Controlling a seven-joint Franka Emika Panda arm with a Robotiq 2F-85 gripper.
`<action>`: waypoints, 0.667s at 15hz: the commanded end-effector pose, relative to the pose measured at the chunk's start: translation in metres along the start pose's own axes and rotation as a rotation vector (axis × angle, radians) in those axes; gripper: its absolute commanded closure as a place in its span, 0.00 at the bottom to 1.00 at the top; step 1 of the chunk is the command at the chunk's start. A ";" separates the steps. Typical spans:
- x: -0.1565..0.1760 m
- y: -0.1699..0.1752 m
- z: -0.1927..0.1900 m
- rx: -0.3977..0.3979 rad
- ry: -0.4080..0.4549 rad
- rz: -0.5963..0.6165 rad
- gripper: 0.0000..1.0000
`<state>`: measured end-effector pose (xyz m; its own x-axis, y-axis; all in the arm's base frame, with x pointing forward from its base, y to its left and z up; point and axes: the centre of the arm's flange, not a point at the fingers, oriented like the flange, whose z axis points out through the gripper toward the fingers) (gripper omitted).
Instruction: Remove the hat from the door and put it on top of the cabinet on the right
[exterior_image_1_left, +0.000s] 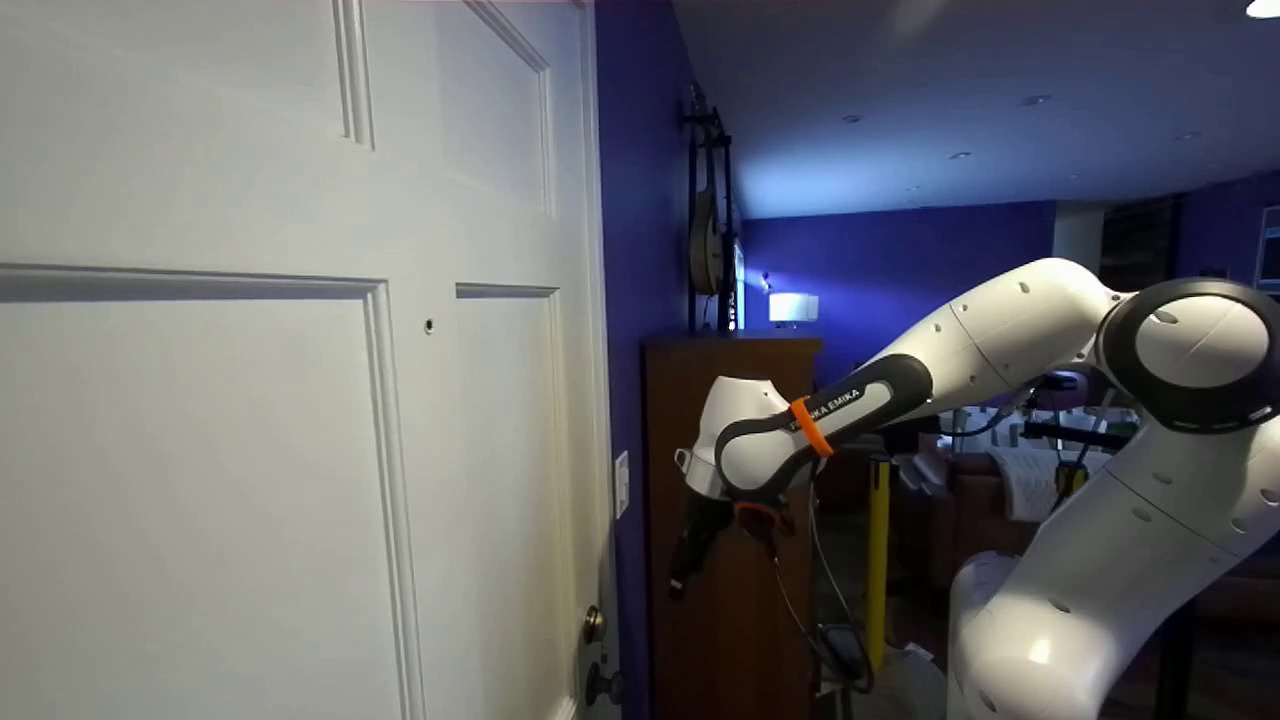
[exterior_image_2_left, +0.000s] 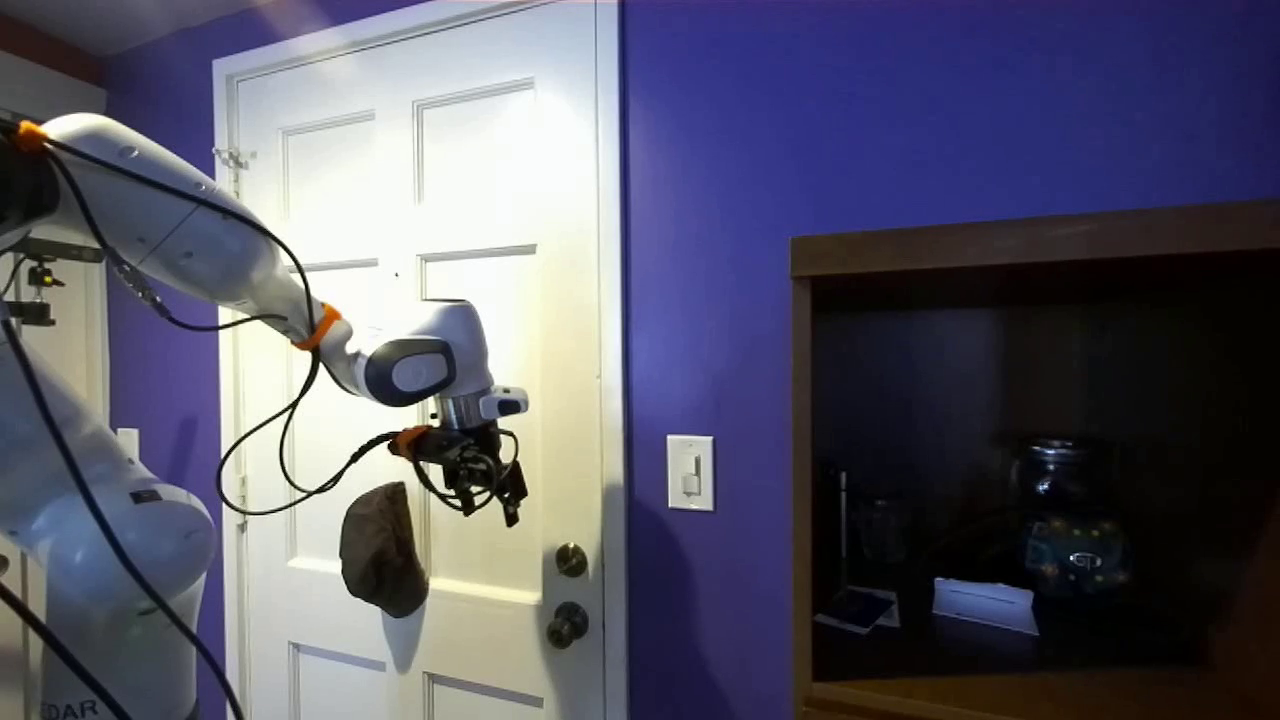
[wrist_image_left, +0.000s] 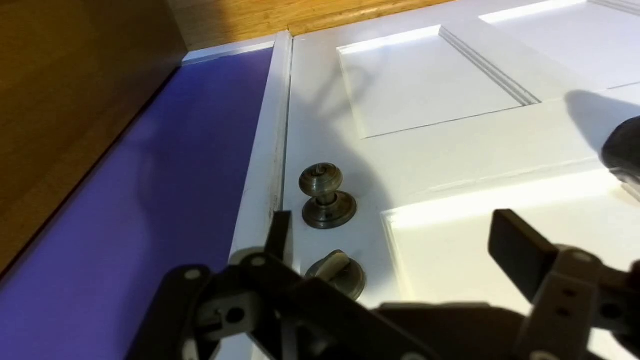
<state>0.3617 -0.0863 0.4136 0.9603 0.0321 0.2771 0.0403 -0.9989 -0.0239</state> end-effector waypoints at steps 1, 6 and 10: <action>0.018 -0.015 -0.013 0.029 0.017 -0.045 0.00; 0.061 -0.067 -0.043 0.162 0.015 -0.104 0.00; 0.041 -0.059 -0.036 0.116 0.038 -0.078 0.00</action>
<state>0.3888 -0.0270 0.4614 0.9419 0.1054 0.3188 0.1476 -0.9828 -0.1113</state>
